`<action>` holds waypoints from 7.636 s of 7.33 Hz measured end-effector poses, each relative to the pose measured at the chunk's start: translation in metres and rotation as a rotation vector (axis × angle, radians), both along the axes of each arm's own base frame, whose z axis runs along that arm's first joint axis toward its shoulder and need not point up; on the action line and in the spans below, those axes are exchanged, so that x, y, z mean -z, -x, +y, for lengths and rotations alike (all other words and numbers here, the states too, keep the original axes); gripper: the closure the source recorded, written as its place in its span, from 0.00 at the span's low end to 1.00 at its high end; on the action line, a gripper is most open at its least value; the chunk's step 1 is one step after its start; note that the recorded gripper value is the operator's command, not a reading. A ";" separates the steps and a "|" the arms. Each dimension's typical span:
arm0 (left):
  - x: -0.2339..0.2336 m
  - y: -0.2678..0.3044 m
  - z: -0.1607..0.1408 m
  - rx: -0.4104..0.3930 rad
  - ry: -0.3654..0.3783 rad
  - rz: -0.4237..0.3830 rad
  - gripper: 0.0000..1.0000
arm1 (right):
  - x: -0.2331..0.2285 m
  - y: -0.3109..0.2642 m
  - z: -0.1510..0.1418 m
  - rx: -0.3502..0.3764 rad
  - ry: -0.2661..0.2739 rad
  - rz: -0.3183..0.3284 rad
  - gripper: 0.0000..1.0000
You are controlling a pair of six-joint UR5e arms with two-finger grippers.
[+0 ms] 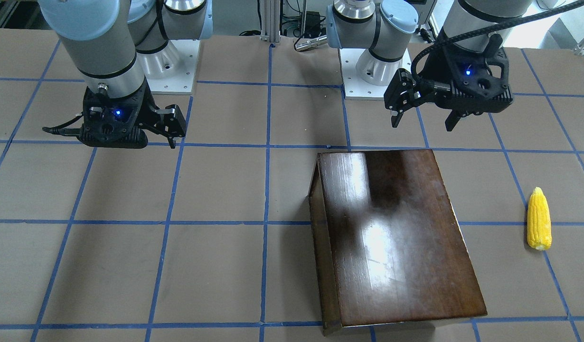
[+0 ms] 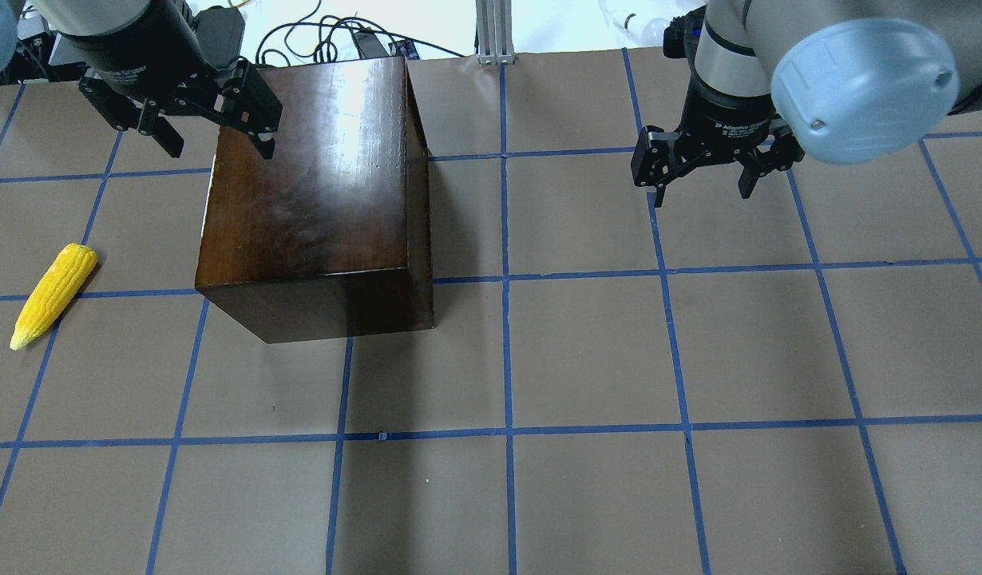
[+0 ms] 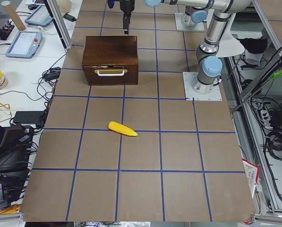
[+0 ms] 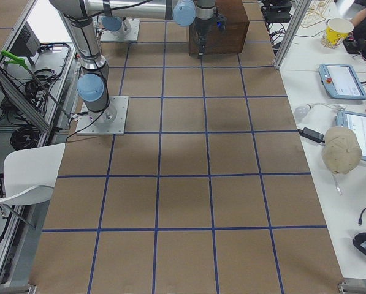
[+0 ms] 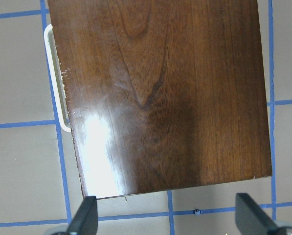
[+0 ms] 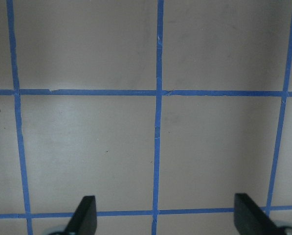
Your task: Open drawer and put corn inside
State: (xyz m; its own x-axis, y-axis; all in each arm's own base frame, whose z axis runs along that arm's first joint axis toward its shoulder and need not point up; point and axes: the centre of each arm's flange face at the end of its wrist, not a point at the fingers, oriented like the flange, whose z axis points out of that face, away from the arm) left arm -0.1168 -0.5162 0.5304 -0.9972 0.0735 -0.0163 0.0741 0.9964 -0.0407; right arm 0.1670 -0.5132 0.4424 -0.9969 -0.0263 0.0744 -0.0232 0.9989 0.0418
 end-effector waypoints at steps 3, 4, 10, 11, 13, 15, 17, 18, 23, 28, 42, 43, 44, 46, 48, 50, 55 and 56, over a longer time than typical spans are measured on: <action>0.002 0.000 -0.003 -0.013 -0.004 -0.003 0.00 | 0.000 0.000 0.000 0.000 0.001 0.000 0.00; 0.001 0.000 -0.003 -0.014 -0.004 -0.004 0.00 | 0.000 0.000 0.000 0.000 0.001 0.000 0.00; 0.005 0.001 -0.004 -0.016 -0.011 0.006 0.00 | 0.000 0.000 0.000 0.000 0.001 0.000 0.00; 0.005 0.001 -0.004 -0.016 -0.010 0.007 0.00 | 0.000 0.000 0.000 0.000 0.000 0.000 0.00; 0.006 -0.001 -0.007 -0.018 -0.011 0.007 0.00 | 0.000 0.000 0.000 0.000 0.000 0.000 0.00; 0.007 -0.019 -0.015 -0.037 -0.011 0.010 0.00 | 0.000 0.000 0.000 0.000 0.001 0.000 0.00; 0.012 -0.066 -0.026 -0.058 -0.020 0.013 0.00 | 0.000 0.000 0.000 0.000 0.001 0.000 0.00; 0.018 -0.095 -0.033 -0.070 -0.028 0.029 0.00 | 0.000 0.000 0.000 0.000 0.000 0.000 0.00; 0.088 -0.222 -0.061 -0.035 -0.099 0.165 0.00 | 0.000 0.000 0.000 0.000 0.000 0.000 0.00; 0.159 -0.246 -0.094 -0.017 -0.093 0.294 0.00 | 0.000 0.000 0.000 0.000 0.001 0.000 0.00; 0.238 -0.244 -0.115 -0.089 -0.099 0.419 0.00 | 0.000 0.000 0.000 0.000 0.001 0.000 0.00; 0.241 -0.244 -0.116 -0.090 -0.102 0.421 0.00 | 0.000 0.000 0.000 0.000 0.001 0.000 0.00; 0.246 -0.244 -0.116 -0.091 -0.106 0.423 0.00 | 0.000 0.000 0.000 0.000 0.001 0.000 0.00; 0.255 -0.244 -0.115 -0.091 -0.108 0.423 0.00 | 0.000 0.000 0.000 0.000 0.000 0.000 0.00; 0.261 -0.244 -0.114 -0.093 -0.100 0.417 0.00 | 0.000 0.000 0.000 0.000 0.000 0.000 0.00; 0.260 -0.245 -0.115 -0.091 -0.090 0.408 0.00 | 0.000 0.000 0.000 0.000 0.000 0.000 0.00; 0.257 -0.254 -0.117 -0.071 -0.072 0.323 0.00 | 0.000 0.000 0.000 0.000 0.000 0.000 0.00; 0.256 -0.258 -0.116 -0.069 -0.072 0.295 0.00 | 0.000 0.000 0.000 0.000 0.000 0.000 0.00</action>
